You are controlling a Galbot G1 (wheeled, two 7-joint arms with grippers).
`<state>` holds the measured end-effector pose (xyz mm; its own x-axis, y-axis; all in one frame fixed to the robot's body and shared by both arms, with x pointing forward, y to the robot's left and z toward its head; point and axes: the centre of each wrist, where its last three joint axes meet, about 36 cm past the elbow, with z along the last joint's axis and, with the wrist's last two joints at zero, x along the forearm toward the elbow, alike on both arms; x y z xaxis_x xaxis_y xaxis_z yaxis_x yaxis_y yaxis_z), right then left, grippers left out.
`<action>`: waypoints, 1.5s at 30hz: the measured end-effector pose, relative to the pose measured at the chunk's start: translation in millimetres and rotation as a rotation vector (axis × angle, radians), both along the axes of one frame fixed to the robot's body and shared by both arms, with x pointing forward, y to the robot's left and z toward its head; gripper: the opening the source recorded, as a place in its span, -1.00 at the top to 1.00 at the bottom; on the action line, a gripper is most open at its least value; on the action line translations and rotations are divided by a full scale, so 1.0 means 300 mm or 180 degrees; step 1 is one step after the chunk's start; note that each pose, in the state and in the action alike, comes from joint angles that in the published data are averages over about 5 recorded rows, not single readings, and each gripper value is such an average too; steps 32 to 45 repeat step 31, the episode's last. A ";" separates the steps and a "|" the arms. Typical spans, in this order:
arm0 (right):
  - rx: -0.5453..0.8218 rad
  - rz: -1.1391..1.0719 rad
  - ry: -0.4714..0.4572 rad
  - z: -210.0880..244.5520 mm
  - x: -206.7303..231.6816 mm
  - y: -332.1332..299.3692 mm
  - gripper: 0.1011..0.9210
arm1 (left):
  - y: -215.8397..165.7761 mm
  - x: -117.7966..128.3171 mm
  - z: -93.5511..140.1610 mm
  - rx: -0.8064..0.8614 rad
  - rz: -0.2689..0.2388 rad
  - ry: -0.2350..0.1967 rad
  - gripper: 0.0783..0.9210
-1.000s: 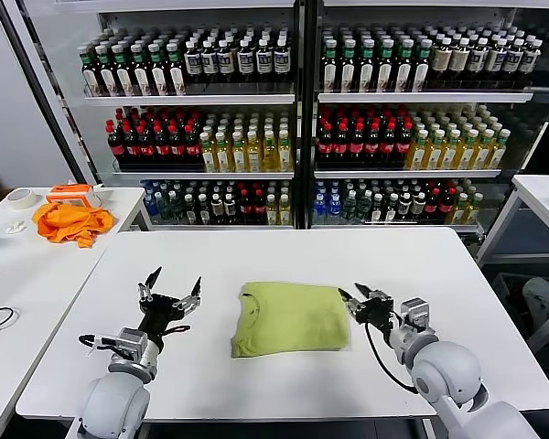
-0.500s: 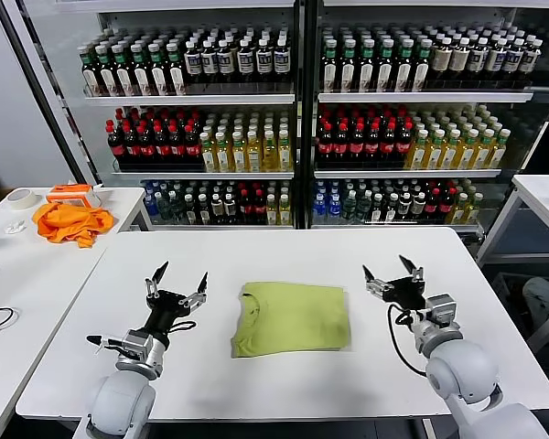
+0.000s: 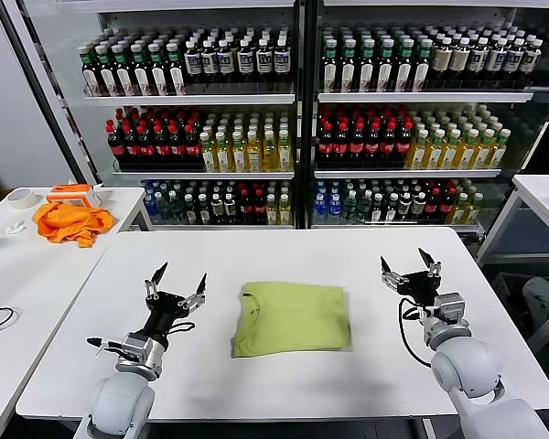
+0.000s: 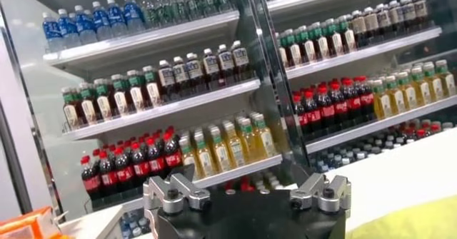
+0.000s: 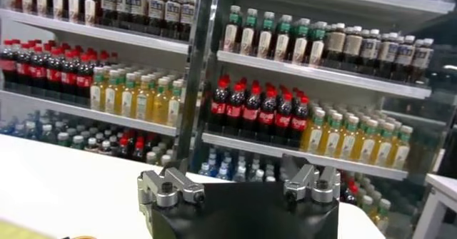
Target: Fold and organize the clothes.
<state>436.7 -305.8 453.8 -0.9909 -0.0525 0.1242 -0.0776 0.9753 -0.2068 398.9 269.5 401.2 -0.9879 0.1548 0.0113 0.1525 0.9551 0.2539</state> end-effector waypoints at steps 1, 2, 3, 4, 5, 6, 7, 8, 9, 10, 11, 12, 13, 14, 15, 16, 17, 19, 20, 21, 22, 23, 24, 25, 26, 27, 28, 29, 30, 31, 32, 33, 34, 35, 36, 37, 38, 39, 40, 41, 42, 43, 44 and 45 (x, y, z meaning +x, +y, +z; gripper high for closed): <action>-0.0006 -0.0010 -0.0009 0.000 0.001 -0.004 -0.76 | 0.001 0.000 -0.002 0.0001 0.0003 0.0003 -0.77; -0.0011 -0.0020 -0.0019 0.001 0.002 -0.007 -0.76 | 0.002 0.000 -0.003 0.0001 0.0005 0.0006 -0.77; -0.0017 -0.0029 -0.0029 0.002 0.003 -0.011 -0.76 | 0.003 0.000 -0.004 0.0002 0.0007 0.0009 -0.77; -0.0023 -0.0037 -0.0041 0.004 0.005 -0.014 -0.76 | 0.005 0.000 -0.005 0.0005 0.0008 0.0012 -0.77; -0.0031 -0.0043 -0.0052 0.007 0.007 -0.017 -0.76 | 0.006 -0.001 -0.006 0.0008 0.0008 0.0015 -0.77; -0.0039 -0.0047 -0.0064 0.011 0.009 -0.020 -0.76 | 0.008 -0.002 -0.007 0.0015 0.0006 0.0018 -0.77; -0.0048 -0.0049 -0.0075 0.015 0.011 -0.022 -0.76 | 0.010 -0.003 -0.009 0.0022 0.0003 0.0020 -0.77; -0.0057 -0.0050 -0.0085 0.019 0.013 -0.024 -0.76 | 0.012 -0.004 -0.010 0.0031 -0.0001 0.0022 -0.77; -0.0066 -0.0051 -0.0094 0.022 0.015 -0.026 -0.76 | 0.013 -0.005 -0.010 0.0040 -0.0007 0.0020 -0.77; -0.0075 -0.0054 -0.0101 0.024 0.017 -0.027 -0.76 | 0.013 -0.006 -0.010 0.0050 -0.0014 0.0015 -0.77; -0.0083 -0.0059 -0.0107 0.025 0.019 -0.029 -0.76 | 0.014 -0.006 -0.009 0.0059 -0.0023 0.0008 -0.77; -0.0091 -0.0066 -0.0111 0.025 0.021 -0.030 -0.76 | 0.013 -0.006 -0.008 0.0068 -0.0034 -0.0002 -0.77; -0.0098 -0.0073 -0.0114 0.024 0.023 -0.031 -0.76 | 0.013 -0.007 -0.008 0.0076 -0.0049 -0.0013 -0.77; -0.0105 -0.0078 -0.0118 0.023 0.024 -0.032 -0.76 | 0.012 -0.007 -0.007 0.0082 -0.0064 -0.0024 -0.77; -0.0113 -0.0081 -0.0122 0.021 0.024 -0.033 -0.76 | 0.010 -0.008 -0.008 0.0085 -0.0081 -0.0035 -0.77; -0.0121 -0.0081 -0.0127 0.019 0.024 -0.034 -0.76 | 0.008 -0.008 -0.008 0.0083 -0.0096 -0.0046 -0.77; -0.0129 -0.0079 -0.0132 0.017 0.022 -0.034 -0.76 | 0.005 -0.008 -0.008 0.0077 -0.0110 -0.0057 -0.77; -0.0143 -0.0074 -0.0143 0.011 0.019 -0.033 -0.76 | 0.001 -0.005 -0.008 0.0057 -0.0132 -0.0085 -0.77; -0.0150 -0.0073 -0.0146 0.008 0.017 -0.033 -0.76 | 0.001 -0.003 -0.008 0.0046 -0.0141 -0.0098 -0.77; -0.0156 -0.0073 -0.0148 0.004 0.015 -0.033 -0.76 | 0.000 -0.001 -0.008 0.0036 -0.0150 -0.0111 -0.77; -0.0162 -0.0073 -0.0150 0.000 0.012 -0.032 -0.76 | 0.001 0.000 -0.008 0.0030 -0.0158 -0.0121 -0.77; -0.0169 -0.0074 -0.0151 -0.004 0.010 -0.032 -0.76 | 0.002 0.001 -0.008 0.0025 -0.0167 -0.0127 -0.77; -0.0178 -0.0074 -0.0152 -0.007 0.008 -0.032 -0.76 | 0.004 0.001 -0.008 0.0024 -0.0176 -0.0132 -0.77; -0.0188 -0.0073 -0.0154 -0.011 0.005 -0.031 -0.76 | 0.006 0.000 -0.008 0.0025 -0.0189 -0.0135 -0.77; -0.0200 -0.0072 -0.0156 -0.015 0.001 -0.030 -0.76 | 0.007 -0.001 -0.009 0.0027 -0.0204 -0.0137 -0.77; -0.0212 -0.0067 -0.0158 -0.018 -0.002 -0.029 -0.76 | 0.008 -0.002 -0.009 0.0029 -0.0221 -0.0139 -0.77; -0.0224 -0.0062 -0.0161 -0.020 -0.005 -0.027 -0.76 | 0.009 -0.003 -0.010 0.0030 -0.0238 -0.0141 -0.77; -0.0235 -0.0057 -0.0166 -0.020 -0.007 -0.025 -0.76 | 0.008 -0.004 -0.011 0.0030 -0.0254 -0.0144 -0.77; -0.0240 -0.0054 -0.0168 -0.021 -0.009 -0.024 -0.76 | 0.008 -0.005 -0.012 0.0030 -0.0263 -0.0145 -0.77; -0.0245 -0.0050 -0.0171 -0.020 -0.010 -0.023 -0.76 | 0.007 -0.005 -0.012 0.0028 -0.0269 -0.0147 -0.77; -0.0245 -0.0050 -0.0171 -0.020 -0.010 -0.023 -0.76 | 0.007 -0.005 -0.012 0.0028 -0.0269 -0.0147 -0.77; -0.0245 -0.0050 -0.0171 -0.020 -0.010 -0.023 -0.76 | 0.007 -0.005 -0.012 0.0028 -0.0269 -0.0147 -0.77; -0.0245 -0.0050 -0.0171 -0.020 -0.010 -0.023 -0.76 | 0.007 -0.005 -0.012 0.0028 -0.0269 -0.0147 -0.77; -0.0245 -0.0050 -0.0171 -0.020 -0.010 -0.023 -0.76 | 0.007 -0.005 -0.012 0.0028 -0.0269 -0.0147 -0.77; -0.0245 -0.0050 -0.0171 -0.020 -0.010 -0.023 -0.76 | 0.007 -0.005 -0.012 0.0028 -0.0269 -0.0147 -0.77; -0.0245 -0.0050 -0.0171 -0.020 -0.010 -0.023 -0.76 | 0.007 -0.005 -0.012 0.0028 -0.0269 -0.0147 -0.77; -0.0245 -0.0050 -0.0171 -0.020 -0.010 -0.023 -0.76 | 0.007 -0.005 -0.012 0.0028 -0.0269 -0.0147 -0.77; -0.0245 -0.0050 -0.0171 -0.020 -0.010 -0.023 -0.76 | 0.007 -0.005 -0.012 0.0028 -0.0269 -0.0147 -0.77; -0.0245 -0.0050 -0.0171 -0.020 -0.010 -0.023 -0.76 | 0.007 -0.005 -0.012 0.0028 -0.0269 -0.0147 -0.77; -0.0245 -0.0050 -0.0171 -0.020 -0.010 -0.023 -0.76 | 0.007 -0.005 -0.012 0.0028 -0.0269 -0.0147 -0.77; -0.0245 -0.0050 -0.0171 -0.020 -0.010 -0.023 -0.76 | 0.007 -0.005 -0.012 0.0028 -0.0269 -0.0147 -0.77; -0.0245 -0.0050 -0.0171 -0.020 -0.010 -0.023 -0.76 | 0.007 -0.005 -0.012 0.0028 -0.0269 -0.0147 -0.77; -0.0245 -0.0050 -0.0171 -0.020 -0.010 -0.023 -0.76 | 0.007 -0.005 -0.012 0.0028 -0.0269 -0.0147 -0.77; -0.0245 -0.0050 -0.0171 -0.020 -0.010 -0.023 -0.76 | 0.007 -0.005 -0.012 0.0028 -0.0269 -0.0147 -0.77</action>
